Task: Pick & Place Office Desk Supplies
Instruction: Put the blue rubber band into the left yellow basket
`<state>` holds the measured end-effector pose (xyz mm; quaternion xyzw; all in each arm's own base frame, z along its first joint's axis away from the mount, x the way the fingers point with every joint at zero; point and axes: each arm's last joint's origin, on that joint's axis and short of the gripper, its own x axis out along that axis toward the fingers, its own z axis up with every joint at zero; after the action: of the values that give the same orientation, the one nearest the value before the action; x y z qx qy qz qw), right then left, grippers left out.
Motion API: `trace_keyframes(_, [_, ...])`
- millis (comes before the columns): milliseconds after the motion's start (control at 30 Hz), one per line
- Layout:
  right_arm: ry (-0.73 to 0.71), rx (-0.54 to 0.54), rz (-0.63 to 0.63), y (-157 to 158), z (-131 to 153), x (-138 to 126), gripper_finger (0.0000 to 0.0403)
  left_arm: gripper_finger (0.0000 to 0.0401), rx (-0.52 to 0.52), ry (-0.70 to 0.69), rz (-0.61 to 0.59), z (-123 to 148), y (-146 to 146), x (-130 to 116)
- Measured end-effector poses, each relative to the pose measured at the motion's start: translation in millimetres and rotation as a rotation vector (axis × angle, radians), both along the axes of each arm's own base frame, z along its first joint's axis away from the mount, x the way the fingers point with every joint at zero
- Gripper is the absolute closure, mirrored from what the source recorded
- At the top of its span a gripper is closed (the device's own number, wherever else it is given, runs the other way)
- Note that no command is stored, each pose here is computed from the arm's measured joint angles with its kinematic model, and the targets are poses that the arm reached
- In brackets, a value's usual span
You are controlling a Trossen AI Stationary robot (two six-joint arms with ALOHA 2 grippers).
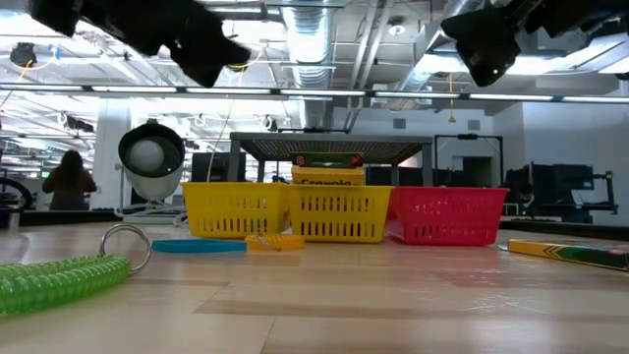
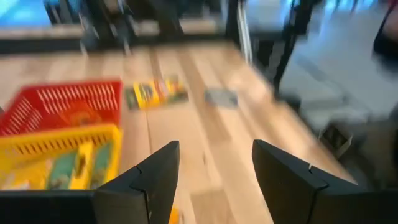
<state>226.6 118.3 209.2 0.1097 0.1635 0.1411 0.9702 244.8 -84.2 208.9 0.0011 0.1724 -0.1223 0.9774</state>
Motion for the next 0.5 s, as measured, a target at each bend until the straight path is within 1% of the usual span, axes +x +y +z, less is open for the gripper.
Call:
trace_keyframes(133, [-0.024,0.002,0.000,0.1,2.6,0.4,0.0159,0.0201,0.104,0.196,-0.002,-4.5,-14.9,14.1])
trace_keyframes(233, [-0.028,-0.011,0.003,0.1,2.6,0.5,0.0159,0.0201,0.141,0.324,-0.011,-8.9,-24.0,22.2])
trace_keyframes(367, [-0.031,-0.018,0.006,0.2,2.7,0.4,0.0159,0.0201,0.163,0.393,-0.036,-15.0,-34.6,29.6])
trace_keyframes(500, [-0.037,-0.029,0.010,0.3,2.9,0.4,0.0159,0.0201,0.126,0.439,-0.047,-22.8,-40.5,33.0])
